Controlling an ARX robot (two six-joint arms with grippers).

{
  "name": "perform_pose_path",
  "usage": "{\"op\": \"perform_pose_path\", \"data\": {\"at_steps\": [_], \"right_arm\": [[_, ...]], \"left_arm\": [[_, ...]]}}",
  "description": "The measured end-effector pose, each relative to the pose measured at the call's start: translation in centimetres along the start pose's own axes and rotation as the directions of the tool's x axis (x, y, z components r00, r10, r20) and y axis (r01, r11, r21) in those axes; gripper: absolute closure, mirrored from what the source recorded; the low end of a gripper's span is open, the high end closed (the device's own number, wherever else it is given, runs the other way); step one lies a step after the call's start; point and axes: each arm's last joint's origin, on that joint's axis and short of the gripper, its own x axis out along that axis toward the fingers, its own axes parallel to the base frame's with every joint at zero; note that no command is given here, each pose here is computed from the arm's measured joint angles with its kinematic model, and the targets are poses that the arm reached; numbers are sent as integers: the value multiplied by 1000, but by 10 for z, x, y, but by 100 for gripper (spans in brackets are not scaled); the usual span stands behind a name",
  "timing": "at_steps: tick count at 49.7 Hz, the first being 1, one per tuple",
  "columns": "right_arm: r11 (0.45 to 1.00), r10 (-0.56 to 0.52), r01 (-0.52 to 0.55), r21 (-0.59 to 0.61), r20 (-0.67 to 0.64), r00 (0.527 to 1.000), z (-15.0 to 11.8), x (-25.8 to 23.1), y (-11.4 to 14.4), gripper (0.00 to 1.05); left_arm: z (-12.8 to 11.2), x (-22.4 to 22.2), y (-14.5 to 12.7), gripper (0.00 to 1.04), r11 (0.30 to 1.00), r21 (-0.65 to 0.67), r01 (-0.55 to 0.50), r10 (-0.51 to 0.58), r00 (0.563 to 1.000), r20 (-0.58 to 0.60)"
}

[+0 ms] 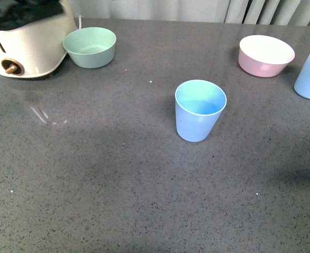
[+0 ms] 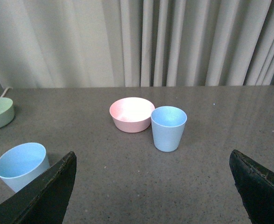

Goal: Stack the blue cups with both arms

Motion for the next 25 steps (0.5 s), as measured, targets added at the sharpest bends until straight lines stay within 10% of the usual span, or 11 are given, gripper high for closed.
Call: {"op": "perform_pose_path", "data": {"at_steps": [4, 10, 25], "right_arm": [[1000, 3, -3, 0, 0, 1000, 0, 0, 0, 9], [1000, 2, -2, 0, 0, 1000, 0, 0, 0, 9], [1000, 3, -3, 0, 0, 1000, 0, 0, 0, 9]], "left_arm": [[-5, -18, 36, 27, 983, 79, -166, 130, 932, 338], [-16, -61, 80, 46, 965, 136, -224, 122, 844, 522], [-75, -116, 126, 98, 946, 185, -267, 135, 842, 523]]}}
